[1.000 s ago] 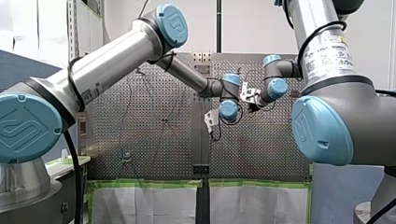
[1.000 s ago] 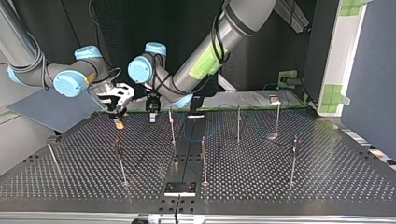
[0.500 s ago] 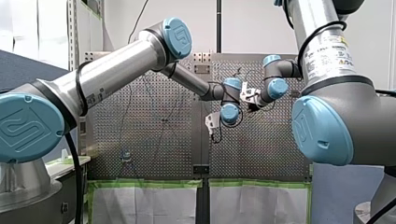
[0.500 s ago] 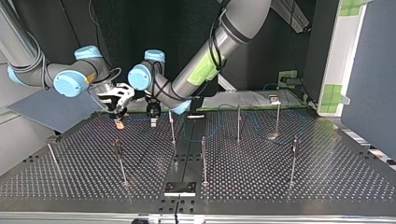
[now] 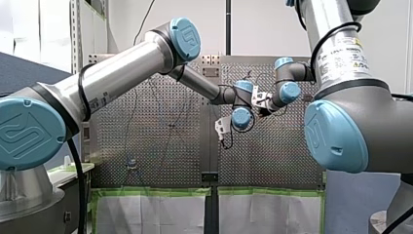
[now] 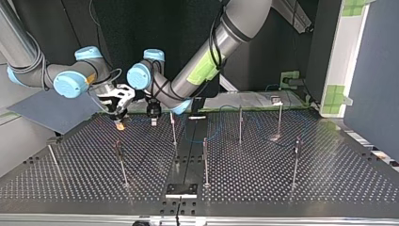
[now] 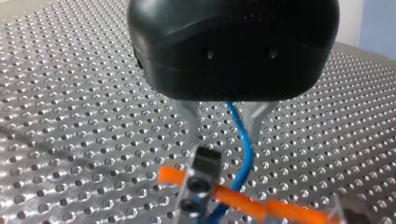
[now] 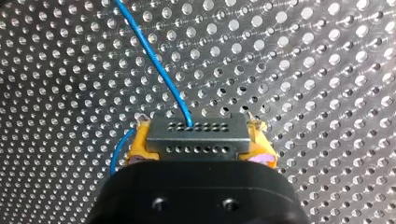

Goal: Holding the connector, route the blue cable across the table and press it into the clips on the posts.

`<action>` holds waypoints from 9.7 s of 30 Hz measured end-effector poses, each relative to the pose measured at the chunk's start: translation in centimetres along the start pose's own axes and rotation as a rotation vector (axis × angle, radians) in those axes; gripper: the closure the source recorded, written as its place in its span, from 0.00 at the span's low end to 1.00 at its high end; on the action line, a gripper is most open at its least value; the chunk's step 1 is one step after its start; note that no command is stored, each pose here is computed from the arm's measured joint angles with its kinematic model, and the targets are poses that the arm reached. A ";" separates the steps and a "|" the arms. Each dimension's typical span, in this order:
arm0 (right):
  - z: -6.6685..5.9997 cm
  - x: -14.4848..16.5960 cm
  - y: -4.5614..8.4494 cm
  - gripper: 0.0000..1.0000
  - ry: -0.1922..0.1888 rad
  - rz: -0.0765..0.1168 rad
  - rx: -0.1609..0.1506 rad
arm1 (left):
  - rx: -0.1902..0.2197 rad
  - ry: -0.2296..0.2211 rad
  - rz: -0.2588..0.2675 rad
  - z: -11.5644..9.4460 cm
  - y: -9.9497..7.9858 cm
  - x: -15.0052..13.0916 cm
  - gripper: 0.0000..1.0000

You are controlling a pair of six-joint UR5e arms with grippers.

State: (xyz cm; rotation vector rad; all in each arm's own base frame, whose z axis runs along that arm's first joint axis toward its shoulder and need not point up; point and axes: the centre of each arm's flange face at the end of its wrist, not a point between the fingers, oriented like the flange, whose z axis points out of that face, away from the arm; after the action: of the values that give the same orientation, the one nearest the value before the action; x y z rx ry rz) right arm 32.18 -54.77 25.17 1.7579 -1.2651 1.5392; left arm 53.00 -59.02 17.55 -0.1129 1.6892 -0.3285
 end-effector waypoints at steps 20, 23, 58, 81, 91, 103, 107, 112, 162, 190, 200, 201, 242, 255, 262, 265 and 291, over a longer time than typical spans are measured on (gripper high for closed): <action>-1.1 5.0 -0.9 1.00 0.083 -0.008 0.014 | -0.069 -0.002 -0.005 -2.3 -0.5 -4.1 1.00; -1.8 7.0 -1.4 1.00 0.112 0.004 0.034 | -0.065 -0.017 -0.016 -2.9 -1.2 -5.9 1.00; -7.6 16.6 -2.9 1.00 0.225 0.007 0.067 | 0.060 -0.159 -0.064 -5.7 -4.6 -17.9 1.00; -6.4 16.3 -0.5 1.00 0.218 0.021 0.061 | 0.118 -0.206 -0.084 -2.2 -2.6 -19.5 1.00; -6.3 16.8 0.1 1.00 0.229 0.024 0.070 | 0.123 -0.189 -0.081 -2.1 -2.2 -19.4 0.54; -6.3 16.8 0.0 1.00 0.227 0.024 0.074 | 0.136 -0.132 -0.063 -3.5 -3.1 -18.4 0.00; -6.3 16.8 0.0 1.00 0.227 0.025 0.073 | 0.130 -0.104 -0.057 -4.0 -3.1 -18.0 0.00; -6.2 16.8 0.0 1.00 0.226 0.025 0.074 | 0.121 -0.072 -0.050 -4.5 -3.1 -17.8 0.00; -6.0 16.3 -0.6 1.00 0.215 0.018 0.089 | 0.114 -0.334 -0.211 -17.7 0.1 -29.2 0.00; -5.9 16.0 -0.7 1.00 0.208 0.002 0.085 | 0.149 -0.395 -0.255 -21.5 2.6 -25.0 0.00; -5.8 15.9 -0.7 1.00 0.208 0.000 0.082 | 0.175 -0.310 -0.204 -22.1 2.2 -16.1 0.00; -5.8 15.9 -0.7 1.00 0.207 0.000 0.081 | 0.175 -0.303 -0.199 -22.1 2.3 -15.4 0.00; -5.6 15.3 -1.0 1.00 0.192 0.000 0.080 | 0.077 -0.071 -0.004 -22.1 11.4 4.3 0.00; -5.7 15.3 -1.0 1.00 0.192 -0.001 0.080 | 0.077 -0.072 -0.005 -22.1 11.3 4.3 0.00; -5.7 15.3 -1.0 1.00 0.192 -0.001 0.080 | 0.077 -0.072 -0.005 -22.1 11.3 4.3 0.00; -5.7 15.3 -1.0 1.00 0.192 -0.001 0.080 | 0.077 -0.072 -0.005 -22.1 11.3 4.3 0.00; -5.7 15.3 -1.0 1.00 0.192 -0.001 0.080 | 0.077 -0.072 -0.005 -22.1 11.3 4.3 0.00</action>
State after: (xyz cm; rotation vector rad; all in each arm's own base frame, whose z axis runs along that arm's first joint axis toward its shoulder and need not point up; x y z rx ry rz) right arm 29.30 -54.58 41.24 1.6127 -1.1226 1.7334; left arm 31.99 -46.01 12.76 -0.0711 1.6029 -0.3881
